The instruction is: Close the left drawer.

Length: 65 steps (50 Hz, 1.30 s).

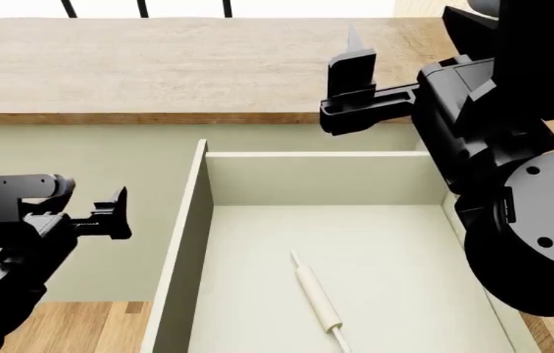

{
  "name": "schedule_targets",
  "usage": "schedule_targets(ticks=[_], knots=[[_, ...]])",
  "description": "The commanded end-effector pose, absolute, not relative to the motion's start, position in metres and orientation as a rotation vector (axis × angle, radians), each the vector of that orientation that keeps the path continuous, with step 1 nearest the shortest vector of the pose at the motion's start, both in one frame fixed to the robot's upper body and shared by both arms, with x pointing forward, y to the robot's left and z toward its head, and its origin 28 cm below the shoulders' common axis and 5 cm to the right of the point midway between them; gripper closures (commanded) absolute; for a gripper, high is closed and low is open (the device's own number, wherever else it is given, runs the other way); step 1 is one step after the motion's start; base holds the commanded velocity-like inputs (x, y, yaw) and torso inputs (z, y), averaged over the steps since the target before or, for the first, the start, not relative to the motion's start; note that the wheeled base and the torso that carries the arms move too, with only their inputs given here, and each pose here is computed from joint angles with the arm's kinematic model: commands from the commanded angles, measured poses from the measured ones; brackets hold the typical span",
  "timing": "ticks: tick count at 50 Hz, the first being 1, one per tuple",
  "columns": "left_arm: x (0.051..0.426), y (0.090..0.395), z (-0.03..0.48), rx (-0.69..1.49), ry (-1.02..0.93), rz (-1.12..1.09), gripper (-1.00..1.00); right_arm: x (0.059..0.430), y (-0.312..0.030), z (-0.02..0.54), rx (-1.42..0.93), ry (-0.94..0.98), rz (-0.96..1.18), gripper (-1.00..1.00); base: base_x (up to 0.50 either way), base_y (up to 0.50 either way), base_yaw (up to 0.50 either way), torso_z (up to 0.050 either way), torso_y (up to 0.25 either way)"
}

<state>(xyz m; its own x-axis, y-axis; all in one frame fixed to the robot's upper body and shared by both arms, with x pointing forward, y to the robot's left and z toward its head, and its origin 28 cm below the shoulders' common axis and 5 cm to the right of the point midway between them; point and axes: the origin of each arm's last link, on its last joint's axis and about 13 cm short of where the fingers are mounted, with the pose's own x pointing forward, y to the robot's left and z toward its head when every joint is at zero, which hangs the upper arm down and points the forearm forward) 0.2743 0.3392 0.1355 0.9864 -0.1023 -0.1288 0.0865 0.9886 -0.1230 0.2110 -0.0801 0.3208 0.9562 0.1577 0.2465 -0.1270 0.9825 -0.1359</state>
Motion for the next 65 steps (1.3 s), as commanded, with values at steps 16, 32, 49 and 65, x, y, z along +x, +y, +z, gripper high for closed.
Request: schedule_targets(ticks=[16, 32, 49, 65], knots=[[0.275, 0.346, 0.077, -0.052, 0.3, -0.149, -1.0, 0.211, -0.08, 0.32, -0.12, -0.258, 0.146, -1.0, 0.0, 0.0, 0.0, 0.0, 0.0], [0.276, 0.351, 0.058, 0.003, 0.378, -0.106, -1.0, 0.211, -0.08, 0.321, -0.12, -0.259, 0.145, -1.0, 0.0, 0.0, 0.0, 0.0, 0.0], [0.276, 0.351, 0.047, 0.024, 0.443, -0.085, -1.0, 0.211, -0.08, 0.32, -0.119, -0.256, 0.144, -1.0, 0.0, 0.0, 0.0, 0.0, 0.0], [0.281, 0.344, 0.036, 0.05, 0.502, -0.115, -1.0, 0.21, -0.08, 0.321, -0.118, -0.26, 0.143, -1.0, 0.0, 0.0, 0.0, 0.0, 0.0]])
